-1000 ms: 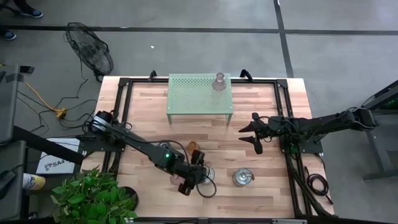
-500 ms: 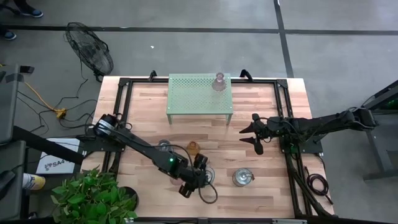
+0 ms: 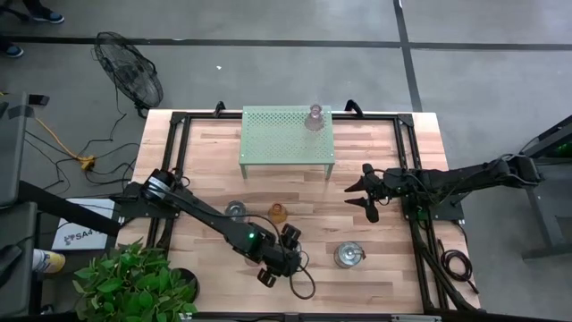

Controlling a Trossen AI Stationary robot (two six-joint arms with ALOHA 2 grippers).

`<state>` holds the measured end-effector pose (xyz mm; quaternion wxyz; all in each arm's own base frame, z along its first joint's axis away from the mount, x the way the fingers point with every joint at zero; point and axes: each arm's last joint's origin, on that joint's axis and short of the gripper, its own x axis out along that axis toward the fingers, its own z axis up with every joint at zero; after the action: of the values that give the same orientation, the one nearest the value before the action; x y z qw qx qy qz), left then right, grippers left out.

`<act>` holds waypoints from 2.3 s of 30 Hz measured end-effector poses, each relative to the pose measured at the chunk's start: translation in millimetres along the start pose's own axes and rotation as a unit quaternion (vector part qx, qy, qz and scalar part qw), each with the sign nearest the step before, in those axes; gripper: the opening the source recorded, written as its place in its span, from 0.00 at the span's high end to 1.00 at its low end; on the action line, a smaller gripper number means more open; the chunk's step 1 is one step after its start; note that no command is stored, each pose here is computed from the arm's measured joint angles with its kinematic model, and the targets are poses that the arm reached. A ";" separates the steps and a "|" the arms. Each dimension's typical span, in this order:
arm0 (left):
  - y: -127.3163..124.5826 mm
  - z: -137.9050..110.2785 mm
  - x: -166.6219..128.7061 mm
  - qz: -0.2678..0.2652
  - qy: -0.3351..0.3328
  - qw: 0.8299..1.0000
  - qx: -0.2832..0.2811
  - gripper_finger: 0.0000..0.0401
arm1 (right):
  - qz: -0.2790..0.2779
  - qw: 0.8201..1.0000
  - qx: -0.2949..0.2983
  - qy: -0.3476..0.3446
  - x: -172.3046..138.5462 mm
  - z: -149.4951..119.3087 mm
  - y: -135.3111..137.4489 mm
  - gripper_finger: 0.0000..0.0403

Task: Pick & Place candle stick holders
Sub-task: Put the bottom left silver scented candle on the shelf

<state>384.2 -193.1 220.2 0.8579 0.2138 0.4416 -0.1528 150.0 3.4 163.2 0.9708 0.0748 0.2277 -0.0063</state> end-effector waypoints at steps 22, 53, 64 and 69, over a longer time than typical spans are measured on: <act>-8.0 -1.7 -12.6 0.002 0.057 0.996 -0.069 0.53 | 0.001 1.000 0.010 0.005 0.0 -0.9 0.0 0.58; -10.3 -15.9 -18.2 0.027 0.132 0.983 -0.126 0.58 | 0.000 1.000 0.014 0.006 -0.1 -1.0 -0.1 0.58; -10.6 -16.3 -18.2 0.018 0.134 0.981 -0.139 0.79 | 0.000 1.000 0.014 0.006 -0.1 -1.1 -0.1 0.58; -11.4 -16.2 -18.2 0.004 0.135 0.981 -0.142 0.84 | 0.000 1.000 0.022 0.006 -0.1 -1.2 -0.1 0.58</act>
<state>357.6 -193.5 224.1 0.8123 0.1103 0.5701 -0.0550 149.4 3.5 162.2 0.9676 0.0958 0.2334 -0.0109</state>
